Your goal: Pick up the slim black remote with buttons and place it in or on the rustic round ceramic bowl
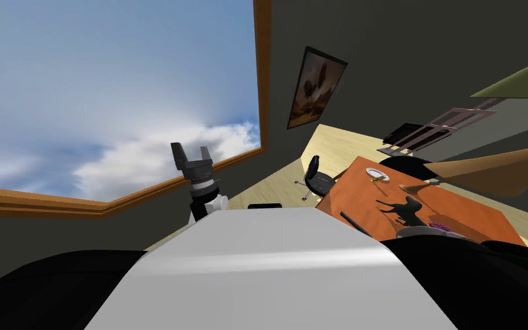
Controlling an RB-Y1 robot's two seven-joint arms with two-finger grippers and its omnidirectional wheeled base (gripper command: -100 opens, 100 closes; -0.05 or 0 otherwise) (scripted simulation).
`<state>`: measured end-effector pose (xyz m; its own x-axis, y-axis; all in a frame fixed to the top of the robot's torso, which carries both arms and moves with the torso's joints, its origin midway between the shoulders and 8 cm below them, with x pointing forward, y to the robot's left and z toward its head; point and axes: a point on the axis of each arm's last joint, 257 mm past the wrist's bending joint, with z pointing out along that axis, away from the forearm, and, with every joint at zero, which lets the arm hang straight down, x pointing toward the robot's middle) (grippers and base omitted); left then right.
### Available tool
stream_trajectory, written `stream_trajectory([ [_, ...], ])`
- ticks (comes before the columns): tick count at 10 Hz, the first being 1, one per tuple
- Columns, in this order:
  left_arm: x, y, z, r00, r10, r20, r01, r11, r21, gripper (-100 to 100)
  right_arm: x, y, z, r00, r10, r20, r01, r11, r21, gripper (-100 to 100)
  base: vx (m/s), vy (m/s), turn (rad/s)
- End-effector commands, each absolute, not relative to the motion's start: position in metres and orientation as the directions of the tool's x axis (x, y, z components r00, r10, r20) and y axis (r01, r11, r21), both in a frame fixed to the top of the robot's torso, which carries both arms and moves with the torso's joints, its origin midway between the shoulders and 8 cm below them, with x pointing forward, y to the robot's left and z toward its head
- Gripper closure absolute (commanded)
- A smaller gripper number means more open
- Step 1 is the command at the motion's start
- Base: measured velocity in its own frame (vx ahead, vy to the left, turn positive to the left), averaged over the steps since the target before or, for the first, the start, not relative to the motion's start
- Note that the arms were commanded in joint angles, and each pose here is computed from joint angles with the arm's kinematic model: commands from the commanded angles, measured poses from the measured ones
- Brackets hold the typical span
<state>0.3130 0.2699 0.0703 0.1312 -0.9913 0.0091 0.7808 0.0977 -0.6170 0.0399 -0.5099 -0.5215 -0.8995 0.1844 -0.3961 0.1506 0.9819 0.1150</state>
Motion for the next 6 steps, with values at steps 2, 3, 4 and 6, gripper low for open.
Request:
stream_trajectory([
  [2,0.313,0.270,0.070,0.131,-0.991,0.009,0.781,0.098,-0.617,0,-0.011,-0.545,-0.522,-0.952,0.076,-0.297,0.075,0.997,0.016,-100,-0.002,-0.099,0.354],
  [3,0.313,0.270,0.070,0.131,-0.991,0.009,0.781,0.098,-0.617,0,-0.011,-0.545,-0.522,-0.952,0.076,-0.297,0.075,0.997,0.016,-100,-0.015,-0.131,0.123],
  [4,0.313,0.270,0.070,0.131,-0.991,0.009,0.781,0.098,-0.617,0,-0.029,-0.555,-0.521,-0.967,0.028,-0.254,0.033,0.999,-0.012,-100,-0.015,-0.112,0.167],
  [6,0.313,0.270,0.070,0.131,-0.991,0.009,0.781,0.098,-0.617,0,-0.052,-0.571,-0.518,-0.979,-0.013,-0.202,-0.004,0.999,-0.048,-100,-0.005,-0.139,0.209],
])
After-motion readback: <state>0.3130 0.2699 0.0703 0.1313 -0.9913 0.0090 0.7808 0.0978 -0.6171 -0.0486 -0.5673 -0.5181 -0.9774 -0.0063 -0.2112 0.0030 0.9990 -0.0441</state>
